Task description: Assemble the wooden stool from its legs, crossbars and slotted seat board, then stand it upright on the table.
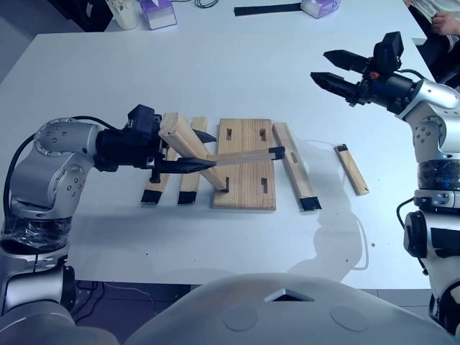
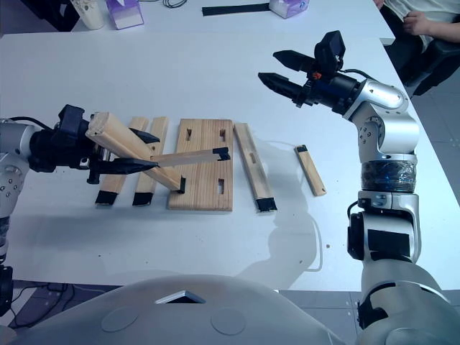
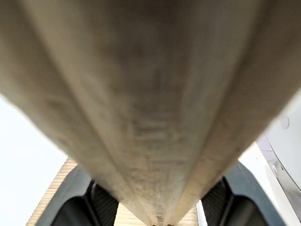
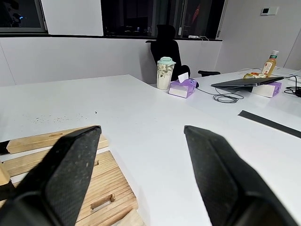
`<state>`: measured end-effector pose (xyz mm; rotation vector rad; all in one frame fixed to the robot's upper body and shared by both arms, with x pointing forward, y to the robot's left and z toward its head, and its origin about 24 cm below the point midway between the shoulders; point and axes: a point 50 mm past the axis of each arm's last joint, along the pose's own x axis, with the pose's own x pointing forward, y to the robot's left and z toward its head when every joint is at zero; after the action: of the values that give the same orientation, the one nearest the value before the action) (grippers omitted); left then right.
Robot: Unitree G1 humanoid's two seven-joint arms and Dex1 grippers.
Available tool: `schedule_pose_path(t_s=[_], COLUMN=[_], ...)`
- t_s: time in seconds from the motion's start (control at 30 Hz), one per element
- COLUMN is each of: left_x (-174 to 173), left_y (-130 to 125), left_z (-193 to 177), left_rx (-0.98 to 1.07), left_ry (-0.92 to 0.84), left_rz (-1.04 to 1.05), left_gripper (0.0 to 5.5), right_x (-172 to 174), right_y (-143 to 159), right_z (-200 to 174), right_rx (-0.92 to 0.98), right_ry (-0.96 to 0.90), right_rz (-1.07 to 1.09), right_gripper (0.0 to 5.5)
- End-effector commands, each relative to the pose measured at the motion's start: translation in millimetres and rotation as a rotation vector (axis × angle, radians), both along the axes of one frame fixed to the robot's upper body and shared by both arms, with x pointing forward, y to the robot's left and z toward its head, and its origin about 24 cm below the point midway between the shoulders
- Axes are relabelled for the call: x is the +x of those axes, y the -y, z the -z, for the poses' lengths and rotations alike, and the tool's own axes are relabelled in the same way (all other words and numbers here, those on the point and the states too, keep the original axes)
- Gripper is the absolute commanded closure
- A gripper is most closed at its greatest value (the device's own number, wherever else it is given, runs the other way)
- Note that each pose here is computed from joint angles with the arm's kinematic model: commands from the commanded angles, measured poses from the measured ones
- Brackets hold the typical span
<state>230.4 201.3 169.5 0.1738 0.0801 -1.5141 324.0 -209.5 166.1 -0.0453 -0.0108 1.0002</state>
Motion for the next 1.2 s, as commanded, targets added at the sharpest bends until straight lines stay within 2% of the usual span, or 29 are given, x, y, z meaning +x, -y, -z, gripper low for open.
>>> schedule_pose_path(t_s=[0.03, 0.2, 0.47, 0.63, 0.87, 0.97, 1.07, 1.2], left_x=[8.6, 23.2, -6.1, -15.5, -9.4, 0.0, 7.0, 5.0], left_y=[-3.6, -0.7, 13.0, 10.7, -3.2, -11.2, -6.8, -1.5], left_z=[20.2, 23.3, 68.0, 103.8, 99.6, 84.7, 77.0, 88.4], left_rx=[0.100, 0.141, 0.230, 0.296, 0.324, 0.322, 0.308, 0.322], left_ry=[-0.060, -0.023, -0.124, -0.203, -0.227, -0.197, -0.176, -0.163], left_rz=[-0.006, -0.006, 0.054, 0.019, 0.025, 0.022, 0.048, 0.059], left_gripper=[3.46, 3.46, 3.46, 3.46, 3.46, 3.46, 3.46, 3.46], right_x=[-0.3, -4.5, -18.4, -22.9, -23.9, -25.6, -26.3, -27.0], right_y=[-0.2, -7.4, -18.1, -27.9, -33.4, -31.8, -34.3, -36.9], right_z=[-0.9, 5.6, 22.2, 30.7, 36.2, 37.3, 41.2, 43.0], right_rx=[0.003, 0.016, 0.052, 0.073, 0.085, 0.095, 0.100, 0.108], right_ry=[0.000, -0.022, -0.077, -0.095, -0.112, -0.118, -0.126, -0.131], right_rz=[0.006, -0.016, -0.024, -0.008, 0.012, 0.024, 0.036, 0.041], right_gripper=[2.24, 2.24, 2.24, 2.24, 2.24, 2.24, 2.24, 2.24])
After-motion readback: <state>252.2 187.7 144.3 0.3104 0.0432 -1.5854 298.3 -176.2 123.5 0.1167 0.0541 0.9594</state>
